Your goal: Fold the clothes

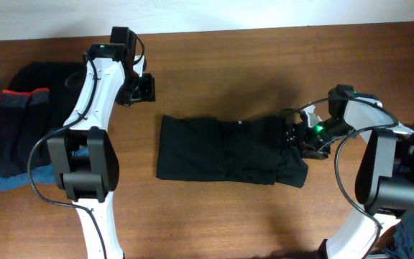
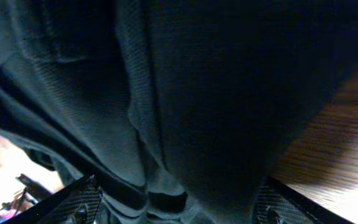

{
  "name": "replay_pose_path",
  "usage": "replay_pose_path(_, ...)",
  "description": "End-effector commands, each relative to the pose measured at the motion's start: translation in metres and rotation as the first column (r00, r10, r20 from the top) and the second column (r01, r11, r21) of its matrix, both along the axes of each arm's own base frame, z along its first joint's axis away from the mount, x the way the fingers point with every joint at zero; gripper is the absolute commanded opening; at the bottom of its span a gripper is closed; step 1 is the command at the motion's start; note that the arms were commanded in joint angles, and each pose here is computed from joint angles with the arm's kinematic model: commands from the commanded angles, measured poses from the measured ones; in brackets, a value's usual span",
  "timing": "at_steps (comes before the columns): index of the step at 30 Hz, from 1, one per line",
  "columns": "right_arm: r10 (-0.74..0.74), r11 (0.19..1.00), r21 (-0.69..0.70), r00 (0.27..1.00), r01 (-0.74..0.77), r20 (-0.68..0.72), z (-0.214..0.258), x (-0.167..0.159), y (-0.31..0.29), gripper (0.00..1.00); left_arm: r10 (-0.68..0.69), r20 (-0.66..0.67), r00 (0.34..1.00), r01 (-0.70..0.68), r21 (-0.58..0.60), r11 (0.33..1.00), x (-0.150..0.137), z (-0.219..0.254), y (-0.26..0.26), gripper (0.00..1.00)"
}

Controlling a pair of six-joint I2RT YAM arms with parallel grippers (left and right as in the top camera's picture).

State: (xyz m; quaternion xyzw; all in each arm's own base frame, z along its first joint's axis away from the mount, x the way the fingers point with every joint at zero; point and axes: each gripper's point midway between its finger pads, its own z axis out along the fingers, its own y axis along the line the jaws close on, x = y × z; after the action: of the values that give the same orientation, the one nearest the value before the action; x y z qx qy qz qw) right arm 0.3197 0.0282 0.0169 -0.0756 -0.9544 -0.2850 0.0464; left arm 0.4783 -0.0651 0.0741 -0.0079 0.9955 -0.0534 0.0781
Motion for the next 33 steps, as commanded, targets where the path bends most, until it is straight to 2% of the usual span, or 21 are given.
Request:
replay_pose_path(1,0.020,0.999,0.045,1.000,-0.019,-0.015,-0.009,-0.008,0.008,0.84,-0.005,0.007,1.000,0.005,0.008,1.000,0.004,0.000,0.002,0.60)
replay_pose_path(7,0.013,0.995,0.099,1.000,-0.014,0.005,-0.004,-0.004,0.017,0.85,-0.005,0.002,1.000,0.005,0.008,1.000,0.002,0.000,0.002,0.59)
replay_pose_path(15,0.081,0.992,0.090,0.996,-0.084,0.041,-0.006,0.001,0.039,0.83,-0.005,-0.014,1.000,0.005,0.010,1.000,-0.001,-0.001,0.003,0.59)
replay_pose_path(18,0.101,0.991,0.078,0.994,-0.104,0.048,-0.007,0.002,0.048,0.74,-0.005,-0.014,1.000,0.005,0.010,1.000,-0.001,0.000,0.003,0.60)
replay_pose_path(23,0.049,0.999,0.010,0.999,-0.049,0.022,-0.014,0.008,0.045,0.31,-0.006,-0.019,1.000,0.006,0.010,1.000,-0.003,-0.001,0.002,0.59)
replay_pose_path(24,0.039,0.999,0.009,0.999,-0.039,0.027,-0.015,0.011,0.045,0.26,-0.005,-0.018,1.000,0.005,0.010,1.000,-0.002,-0.001,0.003,0.59)
replay_pose_path(33,0.037,0.999,0.009,0.998,-0.038,0.040,-0.015,0.014,0.045,0.22,-0.005,-0.018,1.000,0.005,0.010,1.000,-0.002,-0.001,0.003,0.59)
